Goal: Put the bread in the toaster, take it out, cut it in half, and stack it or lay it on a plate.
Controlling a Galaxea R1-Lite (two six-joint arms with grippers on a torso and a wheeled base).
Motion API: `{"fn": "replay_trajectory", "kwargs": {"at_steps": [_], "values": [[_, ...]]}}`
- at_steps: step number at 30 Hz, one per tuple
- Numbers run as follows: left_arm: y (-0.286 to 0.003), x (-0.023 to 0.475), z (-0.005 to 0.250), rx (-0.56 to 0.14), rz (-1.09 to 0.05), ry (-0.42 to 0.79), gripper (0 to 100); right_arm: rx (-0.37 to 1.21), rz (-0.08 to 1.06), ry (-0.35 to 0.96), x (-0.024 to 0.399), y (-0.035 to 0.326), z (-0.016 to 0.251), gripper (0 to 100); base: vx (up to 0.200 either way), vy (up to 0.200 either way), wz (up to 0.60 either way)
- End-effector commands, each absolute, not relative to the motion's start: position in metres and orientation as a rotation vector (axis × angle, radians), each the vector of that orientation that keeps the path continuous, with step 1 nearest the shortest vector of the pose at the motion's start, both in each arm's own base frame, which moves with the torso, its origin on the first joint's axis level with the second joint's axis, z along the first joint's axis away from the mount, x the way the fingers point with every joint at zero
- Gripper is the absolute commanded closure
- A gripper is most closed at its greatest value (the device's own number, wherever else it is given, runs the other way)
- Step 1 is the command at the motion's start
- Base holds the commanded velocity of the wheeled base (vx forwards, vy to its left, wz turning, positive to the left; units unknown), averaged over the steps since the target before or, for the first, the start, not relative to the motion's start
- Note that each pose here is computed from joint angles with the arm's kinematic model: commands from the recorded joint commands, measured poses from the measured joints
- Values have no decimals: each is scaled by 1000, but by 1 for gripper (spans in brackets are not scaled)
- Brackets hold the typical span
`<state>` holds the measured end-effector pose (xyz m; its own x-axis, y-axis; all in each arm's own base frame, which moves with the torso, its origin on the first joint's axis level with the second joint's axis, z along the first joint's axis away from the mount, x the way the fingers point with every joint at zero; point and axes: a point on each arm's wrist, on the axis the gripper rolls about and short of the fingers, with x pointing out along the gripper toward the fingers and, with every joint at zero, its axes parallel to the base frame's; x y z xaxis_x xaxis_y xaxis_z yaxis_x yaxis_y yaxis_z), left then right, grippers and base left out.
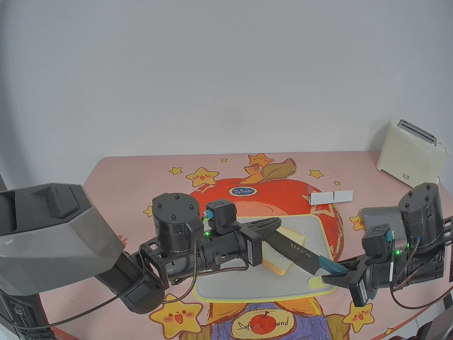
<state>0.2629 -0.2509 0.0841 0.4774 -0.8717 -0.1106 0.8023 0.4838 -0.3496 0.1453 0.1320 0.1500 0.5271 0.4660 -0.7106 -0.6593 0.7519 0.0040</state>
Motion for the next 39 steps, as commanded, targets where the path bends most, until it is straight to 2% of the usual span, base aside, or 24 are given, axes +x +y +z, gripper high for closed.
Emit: {"fn": "replay_trajectory", "kwargs": {"at_steps": [1, 15, 26, 39], "values": [[-252, 264, 86, -268, -1039, 279, 100, -284, 681, 765, 146, 132, 148, 100, 0, 0, 0], [-253, 263, 86, -267, -1042, 281, 100, -288, 680, 775, 145, 131, 146, 100, 0, 0, 0], [-252, 263, 87, -268, -1041, 276, 100, -258, 688, 715, 145, 132, 158, 100, 0, 0, 0], [-251, 262, 95, -272, -1047, 252, 100, -293, 686, 775, 142, 130, 145, 100, 0, 0, 0]]}}
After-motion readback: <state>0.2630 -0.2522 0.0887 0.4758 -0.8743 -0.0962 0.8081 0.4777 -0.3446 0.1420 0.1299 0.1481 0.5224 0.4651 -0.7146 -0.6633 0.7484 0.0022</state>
